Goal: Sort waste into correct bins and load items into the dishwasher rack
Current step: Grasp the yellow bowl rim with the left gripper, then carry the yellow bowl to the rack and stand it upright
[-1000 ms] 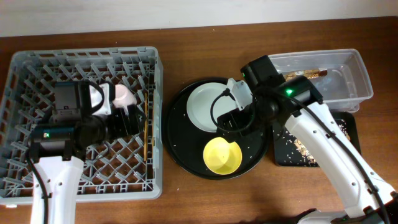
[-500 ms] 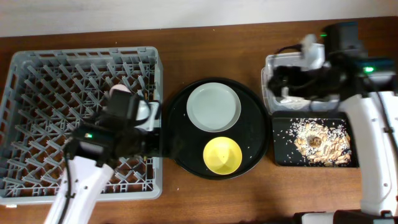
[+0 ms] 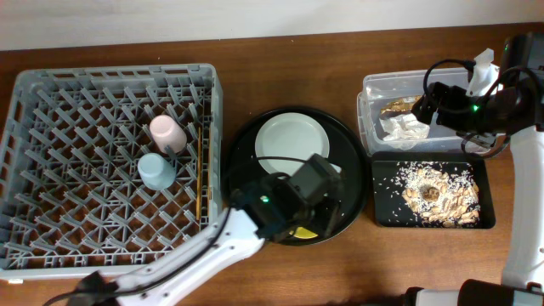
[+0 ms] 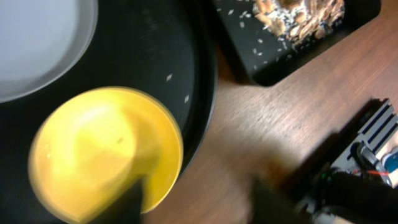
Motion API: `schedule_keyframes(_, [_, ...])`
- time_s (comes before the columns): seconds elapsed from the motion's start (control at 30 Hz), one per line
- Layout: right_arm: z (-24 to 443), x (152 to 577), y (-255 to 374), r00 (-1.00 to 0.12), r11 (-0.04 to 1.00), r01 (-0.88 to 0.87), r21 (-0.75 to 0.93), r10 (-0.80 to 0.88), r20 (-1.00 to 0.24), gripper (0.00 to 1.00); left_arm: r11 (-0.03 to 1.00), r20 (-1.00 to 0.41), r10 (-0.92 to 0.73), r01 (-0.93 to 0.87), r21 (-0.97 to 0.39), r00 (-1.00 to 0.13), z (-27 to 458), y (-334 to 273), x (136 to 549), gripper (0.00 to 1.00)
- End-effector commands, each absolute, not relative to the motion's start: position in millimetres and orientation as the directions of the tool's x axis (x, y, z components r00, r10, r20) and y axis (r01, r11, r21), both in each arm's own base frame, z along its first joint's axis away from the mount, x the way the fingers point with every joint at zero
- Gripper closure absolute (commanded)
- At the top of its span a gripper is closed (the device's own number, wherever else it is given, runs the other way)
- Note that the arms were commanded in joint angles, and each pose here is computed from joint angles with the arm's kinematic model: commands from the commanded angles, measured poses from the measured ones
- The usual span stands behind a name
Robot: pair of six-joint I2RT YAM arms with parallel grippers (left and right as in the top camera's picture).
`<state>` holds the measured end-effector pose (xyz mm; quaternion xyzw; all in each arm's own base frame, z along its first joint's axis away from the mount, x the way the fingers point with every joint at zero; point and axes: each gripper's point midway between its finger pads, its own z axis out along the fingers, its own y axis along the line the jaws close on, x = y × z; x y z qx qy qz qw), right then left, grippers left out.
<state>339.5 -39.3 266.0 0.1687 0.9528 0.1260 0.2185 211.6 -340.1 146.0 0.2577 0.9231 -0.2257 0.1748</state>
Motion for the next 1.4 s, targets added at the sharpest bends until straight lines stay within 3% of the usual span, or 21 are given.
schedule_keyframes(0.0, [270.5, 340.8, -41.7, -0.839, 0.910, 0.272, 0.312, 0.383, -0.387, 0.01, 0.761, -0.406, 0.451, 0.580, -0.290, -0.795, 112.0, -359.6, 202.5, 0.66])
schedule_keyframes(0.1, [270.3, 340.9, -41.7, -0.839, 0.910, 0.272, 0.312, 0.383, -0.386, 0.01, 0.799, -0.380, 0.484, 0.575, -0.175, -0.789, 77.7, -356.0, 206.8, 0.66])
schedule_keyframes(0.27, [270.2, 340.8, -41.7, -0.839, 0.910, 0.272, 0.312, 0.383, -0.386, 0.01, 0.813, -0.332, 0.506, 0.569, -0.127, -0.797, 47.2, -353.6, 207.8, 0.68])
schedule_keyframes(0.37, [270.3, 340.9, -41.7, -0.839, 0.910, 0.272, 0.312, 0.383, -0.386, 0.01, 0.825, -0.326, 0.508, 0.559, -0.080, -0.797, 37.1, -348.1, 213.0, 0.77])
schedule_keyframes(0.57, [270.2, 340.8, -41.7, -0.839, 0.910, 0.272, 0.312, 0.383, -0.386, 0.01, 0.827, -0.292, 0.519, 0.558, -0.065, -0.803, 33.7, -340.6, 208.3, 0.83])
schedule_keyframes(0.9, [270.2, 340.8, -41.7, -0.839, 0.910, 0.272, 0.312, 0.383, -0.386, 0.01, 0.831, -0.196, 0.543, 0.556, -0.014, -0.817, 21.2, -319.8, 196.6, 0.83])
schedule_keyframes(1.1, [270.2, 340.8, -41.7, -0.839, 0.910, 0.272, 0.312, 0.383, -0.386, 0.01, 0.834, -0.207, 0.542, 0.552, 0.010, -0.815, 21.9, -317.4, 200.6, 0.83])
schedule_keyframes(1.2, [270.2, 340.8, -41.7, -0.839, 0.910, 0.272, 0.312, 0.383, -0.386, 0.01, 0.837, -0.223, 0.540, 0.546, 0.038, -0.812, 23.2, -314.9, 206.2, 0.99])
schedule_keyframes(1.37, [270.3, 340.9, -41.7, -0.839, 0.910, 0.272, 0.312, 0.383, -0.386, 0.01, 0.789, -0.226, 0.606, 0.611, 0.054, -0.763, 45.8, -318.4, 208.2, 0.99])
